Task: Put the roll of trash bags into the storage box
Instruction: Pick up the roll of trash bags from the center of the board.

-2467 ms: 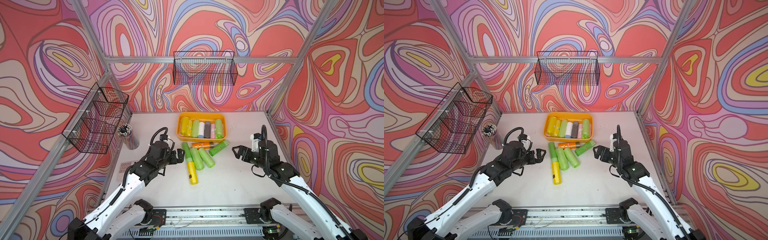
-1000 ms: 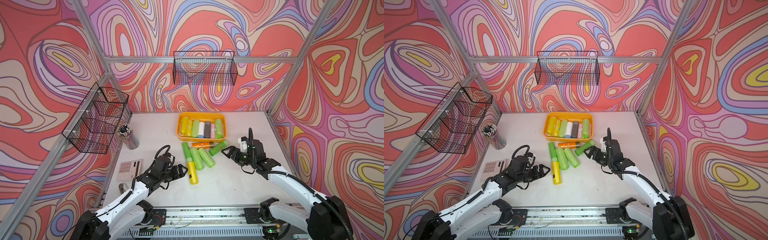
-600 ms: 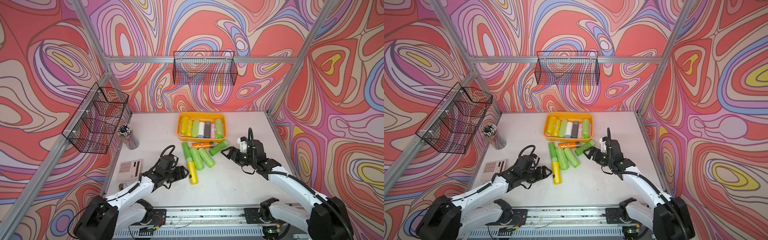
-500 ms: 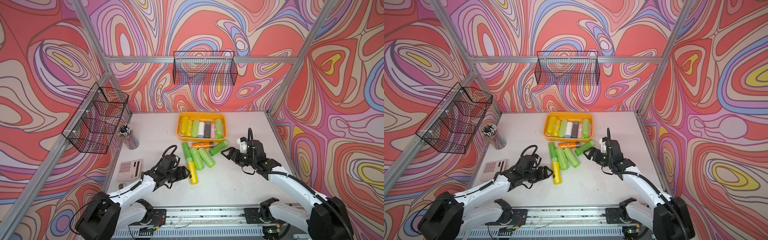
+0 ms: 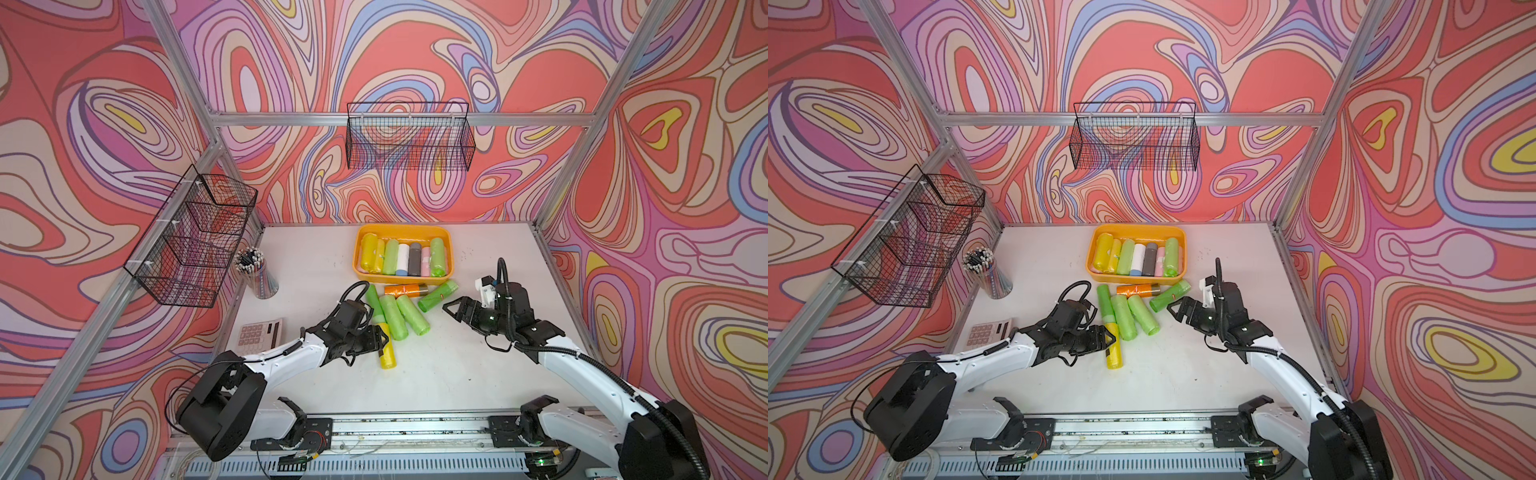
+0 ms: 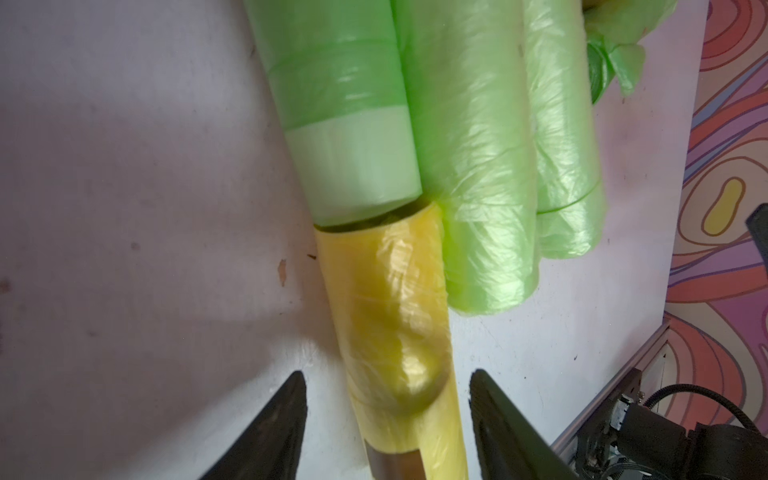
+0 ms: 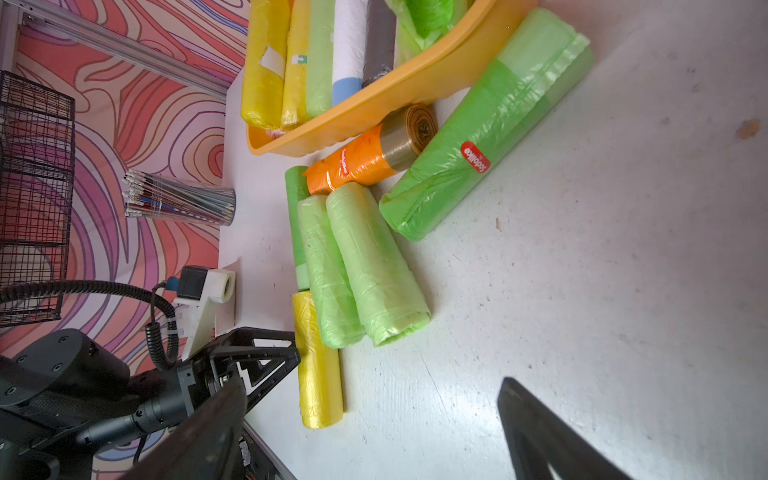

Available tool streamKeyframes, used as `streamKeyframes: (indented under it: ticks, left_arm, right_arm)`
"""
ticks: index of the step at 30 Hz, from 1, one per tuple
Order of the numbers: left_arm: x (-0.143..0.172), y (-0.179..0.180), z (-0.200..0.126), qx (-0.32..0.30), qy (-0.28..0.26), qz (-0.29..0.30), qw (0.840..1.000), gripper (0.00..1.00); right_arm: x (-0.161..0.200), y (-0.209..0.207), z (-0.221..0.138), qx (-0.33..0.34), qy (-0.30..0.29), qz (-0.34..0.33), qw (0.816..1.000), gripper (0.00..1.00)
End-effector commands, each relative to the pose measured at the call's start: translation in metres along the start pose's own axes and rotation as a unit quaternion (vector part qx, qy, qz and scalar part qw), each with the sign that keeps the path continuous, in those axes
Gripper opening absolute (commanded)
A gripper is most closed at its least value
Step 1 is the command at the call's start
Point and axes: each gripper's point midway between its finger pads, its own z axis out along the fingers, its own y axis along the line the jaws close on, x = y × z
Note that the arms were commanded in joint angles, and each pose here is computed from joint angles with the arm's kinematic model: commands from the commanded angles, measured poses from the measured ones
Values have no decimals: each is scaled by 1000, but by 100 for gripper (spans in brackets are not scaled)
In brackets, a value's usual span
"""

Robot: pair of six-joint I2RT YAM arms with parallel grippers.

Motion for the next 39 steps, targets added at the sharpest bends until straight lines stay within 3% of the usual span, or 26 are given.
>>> streamKeyframes:
  ticks: [1,7,16,30,34,39]
  left_arm:
    - [-1,1,3,-8,0,5,1000,63]
    - [-3,6,8,-20,-3,3,1000,62]
    - [0,14,19,-59,22,18,998,48]
    - [7,12,36,-78,50,25,995,45]
    - [8,9,33,-72,45,23,996,33]
    - [2,0,22,-64,28,26,997,28]
  right_arm:
    - [4,-4,1,5,5,0,1000,97]
    - [3,-4,-1,5,1,0,1000,97]
    - [4,-7,-2,13,1,-4,1000,97]
    - [1,2,-8,3,-6,-14,1000,97]
    - [-1,6,-8,-7,-5,-13,1000,97]
    - [-2,7,-7,-8,-3,-13,1000,97]
